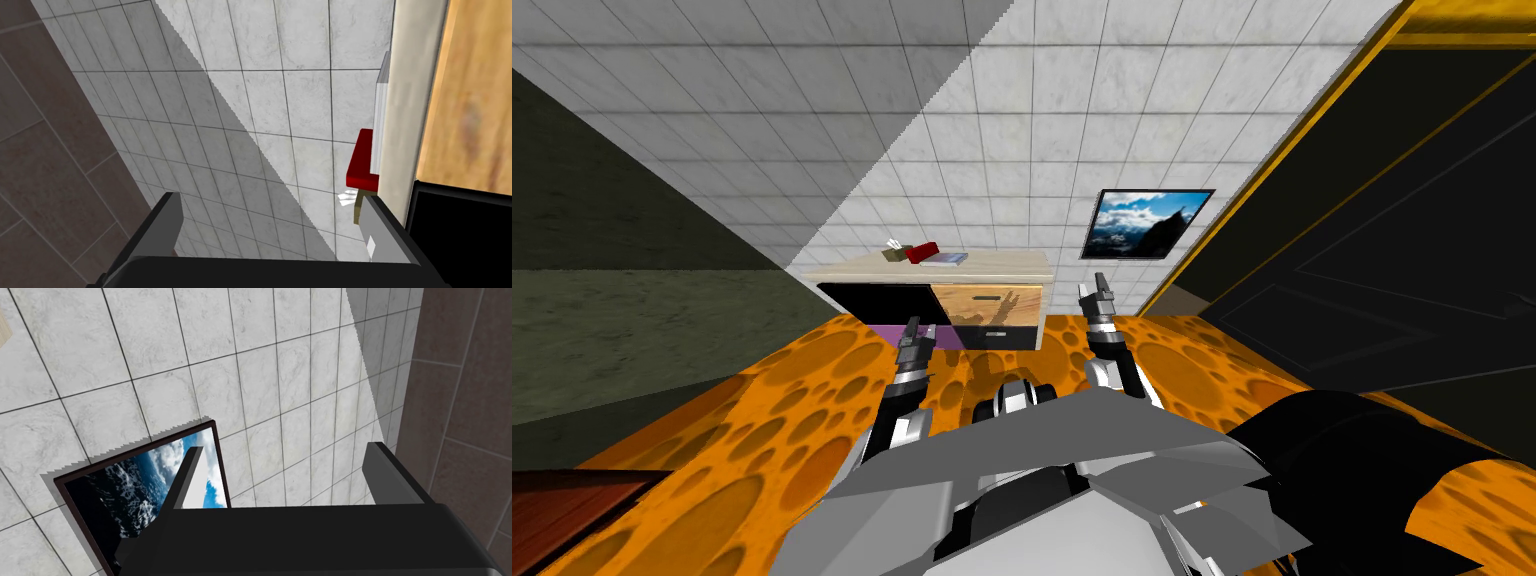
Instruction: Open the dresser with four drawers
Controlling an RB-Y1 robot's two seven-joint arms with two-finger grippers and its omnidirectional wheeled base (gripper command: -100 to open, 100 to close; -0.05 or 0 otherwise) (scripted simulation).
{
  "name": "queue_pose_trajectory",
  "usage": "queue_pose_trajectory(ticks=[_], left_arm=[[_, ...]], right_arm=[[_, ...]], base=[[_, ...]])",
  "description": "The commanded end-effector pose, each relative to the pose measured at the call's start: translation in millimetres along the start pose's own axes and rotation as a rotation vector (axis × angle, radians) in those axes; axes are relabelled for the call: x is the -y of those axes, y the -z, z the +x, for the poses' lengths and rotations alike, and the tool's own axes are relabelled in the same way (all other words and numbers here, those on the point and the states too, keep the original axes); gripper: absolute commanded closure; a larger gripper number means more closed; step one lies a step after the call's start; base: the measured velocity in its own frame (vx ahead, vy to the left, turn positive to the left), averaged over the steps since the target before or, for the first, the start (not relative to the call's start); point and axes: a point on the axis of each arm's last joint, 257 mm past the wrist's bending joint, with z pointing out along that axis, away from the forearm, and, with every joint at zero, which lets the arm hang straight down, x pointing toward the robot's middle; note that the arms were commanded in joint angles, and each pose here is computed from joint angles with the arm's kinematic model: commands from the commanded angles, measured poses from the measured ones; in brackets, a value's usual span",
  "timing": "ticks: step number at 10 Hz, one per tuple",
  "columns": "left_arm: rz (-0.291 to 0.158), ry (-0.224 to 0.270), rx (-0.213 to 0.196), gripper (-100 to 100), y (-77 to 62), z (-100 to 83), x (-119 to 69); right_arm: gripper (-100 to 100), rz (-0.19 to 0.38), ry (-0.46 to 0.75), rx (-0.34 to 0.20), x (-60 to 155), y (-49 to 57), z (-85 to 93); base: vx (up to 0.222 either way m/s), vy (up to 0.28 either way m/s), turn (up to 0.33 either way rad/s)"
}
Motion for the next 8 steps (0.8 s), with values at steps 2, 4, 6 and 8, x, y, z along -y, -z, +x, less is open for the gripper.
queue_pose_trajectory(ticks=[2, 4, 6, 8], left_arm=[[-0.053, 0.013, -0.003, -100, 1.5, 8.5, -32.0], [-0.081, 0.021, -0.005, -100, 3.6, 13.4, -47.9], [-0.111, 0.027, -0.009, -100, 6.0, 18.7, -63.9], [-0.142, 0.033, -0.016, -100, 8.9, 24.8, -80.7]], right_arm=[[0, 0.000, 0.000, 0.000, 0, 0.0, 0.0], [0, 0.000, 0.000, 0.000, 0, 0.0, 0.0], [0, 0.000, 0.000, 0.000, 0, 0.0, 0.0], [0, 0.000, 0.000, 0.000, 0, 0.0, 0.0]], base=[[0.091, 0.008, -0.059], [0.087, 0.011, -0.051], [0.084, 0.015, -0.049], [0.095, 0.000, -0.051]])
